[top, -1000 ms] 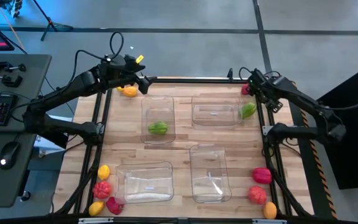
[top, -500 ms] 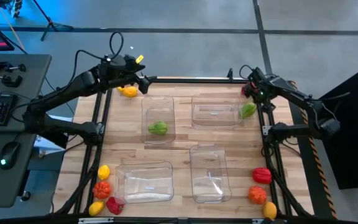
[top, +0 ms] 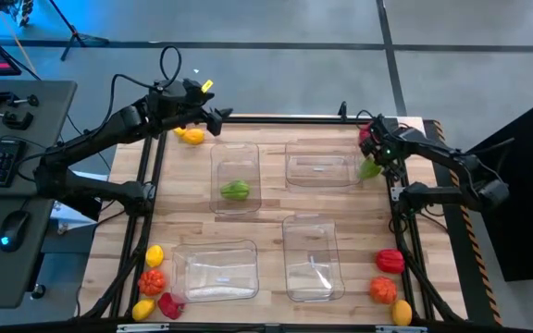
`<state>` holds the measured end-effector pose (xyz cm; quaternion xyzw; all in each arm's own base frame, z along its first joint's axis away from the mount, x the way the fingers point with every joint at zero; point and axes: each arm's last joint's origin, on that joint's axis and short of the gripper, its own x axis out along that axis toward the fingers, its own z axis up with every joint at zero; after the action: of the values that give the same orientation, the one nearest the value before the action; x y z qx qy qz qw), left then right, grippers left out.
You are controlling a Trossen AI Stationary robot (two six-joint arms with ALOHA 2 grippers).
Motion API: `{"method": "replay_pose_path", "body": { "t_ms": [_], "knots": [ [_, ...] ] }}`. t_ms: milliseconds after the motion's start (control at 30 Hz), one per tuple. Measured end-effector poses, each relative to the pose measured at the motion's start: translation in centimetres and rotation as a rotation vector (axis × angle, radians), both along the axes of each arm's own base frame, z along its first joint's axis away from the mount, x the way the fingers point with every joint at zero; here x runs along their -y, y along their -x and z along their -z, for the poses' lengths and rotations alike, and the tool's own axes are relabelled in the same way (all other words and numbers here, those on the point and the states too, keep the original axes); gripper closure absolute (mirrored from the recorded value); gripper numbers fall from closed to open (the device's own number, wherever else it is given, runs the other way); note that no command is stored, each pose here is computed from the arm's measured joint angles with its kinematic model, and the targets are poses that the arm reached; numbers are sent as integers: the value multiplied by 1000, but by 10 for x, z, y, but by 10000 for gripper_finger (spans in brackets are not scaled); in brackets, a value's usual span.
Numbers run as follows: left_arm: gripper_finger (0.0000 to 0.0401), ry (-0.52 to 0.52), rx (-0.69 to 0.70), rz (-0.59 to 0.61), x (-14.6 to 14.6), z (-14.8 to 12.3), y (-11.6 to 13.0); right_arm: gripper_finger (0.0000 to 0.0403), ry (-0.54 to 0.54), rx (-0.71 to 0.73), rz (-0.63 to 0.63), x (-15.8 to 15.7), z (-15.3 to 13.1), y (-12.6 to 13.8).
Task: Sort produce into baskets
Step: Put the green chayote into the top left transparent bin
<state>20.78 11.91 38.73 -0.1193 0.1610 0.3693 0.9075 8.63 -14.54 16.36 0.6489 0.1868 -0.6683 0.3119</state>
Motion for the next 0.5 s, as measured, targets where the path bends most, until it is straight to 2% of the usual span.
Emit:
{"method": "replay_pose_path", "body": {
  "t_ms": [200,400,500],
  "knots": [
    [11,-21,16,-30,-1,-2,0,49,6,-6,1,-2,6,1],
    [11,-33,37,-30,-1,-4,-1,130,19,-11,-48,-1,5,2],
    [11,-50,68,-30,-2,-8,-1,141,89,-16,-104,4,-9,1]
  ]
}}
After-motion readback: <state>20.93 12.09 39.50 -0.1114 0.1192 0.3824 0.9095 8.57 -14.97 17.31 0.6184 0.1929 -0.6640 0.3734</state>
